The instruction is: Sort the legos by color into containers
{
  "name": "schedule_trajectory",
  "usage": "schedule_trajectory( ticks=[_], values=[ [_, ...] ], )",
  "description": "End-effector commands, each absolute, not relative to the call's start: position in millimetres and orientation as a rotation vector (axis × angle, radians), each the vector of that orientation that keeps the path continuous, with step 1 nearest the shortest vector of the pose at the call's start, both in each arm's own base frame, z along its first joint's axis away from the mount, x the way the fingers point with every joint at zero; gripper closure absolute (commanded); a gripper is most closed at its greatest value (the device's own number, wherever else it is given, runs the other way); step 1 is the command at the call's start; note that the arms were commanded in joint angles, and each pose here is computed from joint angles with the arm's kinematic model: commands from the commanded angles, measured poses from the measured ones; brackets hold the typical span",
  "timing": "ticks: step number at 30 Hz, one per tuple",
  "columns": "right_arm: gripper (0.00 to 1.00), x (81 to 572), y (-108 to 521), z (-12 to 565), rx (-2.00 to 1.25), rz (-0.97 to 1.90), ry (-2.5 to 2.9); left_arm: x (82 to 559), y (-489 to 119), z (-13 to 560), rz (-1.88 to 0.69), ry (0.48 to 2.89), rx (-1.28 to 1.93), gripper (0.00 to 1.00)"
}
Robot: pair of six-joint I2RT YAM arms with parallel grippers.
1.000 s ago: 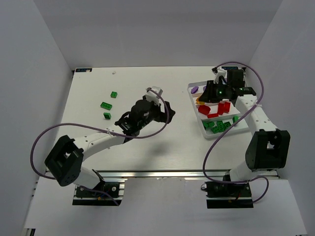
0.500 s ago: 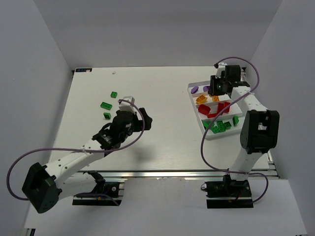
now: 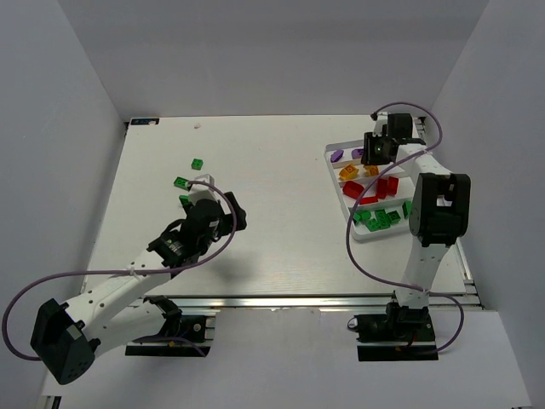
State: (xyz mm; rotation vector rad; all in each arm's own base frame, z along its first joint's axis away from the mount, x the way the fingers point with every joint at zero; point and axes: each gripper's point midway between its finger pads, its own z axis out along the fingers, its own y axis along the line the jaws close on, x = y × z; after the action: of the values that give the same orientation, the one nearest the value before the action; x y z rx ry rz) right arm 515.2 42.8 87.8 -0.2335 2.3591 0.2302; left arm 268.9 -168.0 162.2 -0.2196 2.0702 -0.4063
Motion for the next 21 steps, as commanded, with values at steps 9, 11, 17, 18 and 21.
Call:
schedule_trajectory(
  ticks=[9, 11, 17, 18, 21],
  values=[
    [0.47, 533.6, 51.7, 109.2, -0.267, 0.285, 2.291, 297.4, -132.2, 179.2, -0.372, 2.116, -0.493, 0.03],
    [0.46, 532.9, 38.9, 124.7, -0.27, 0.305, 2.271, 305.3, -112.9, 177.4, -0.358, 2.119, -0.595, 0.06],
    [0.11, 484.2, 74.8, 201.2, -0.771, 0.569, 1.964, 316.5, -88.3, 161.7, -0.367, 2.192, -0.71, 0.35],
    [0.11, 470.4, 77.8, 198.6, -0.87, 0.579, 1.91, 319.6, -77.5, 158.2, -0.349, 2.197, -0.744, 0.41],
    [0.11, 432.3, 98.5, 226.2, -1.046, 0.655, 1.724, 328.6, -60.5, 146.0, -0.295, 2.241, -0.77, 0.4]
  ],
)
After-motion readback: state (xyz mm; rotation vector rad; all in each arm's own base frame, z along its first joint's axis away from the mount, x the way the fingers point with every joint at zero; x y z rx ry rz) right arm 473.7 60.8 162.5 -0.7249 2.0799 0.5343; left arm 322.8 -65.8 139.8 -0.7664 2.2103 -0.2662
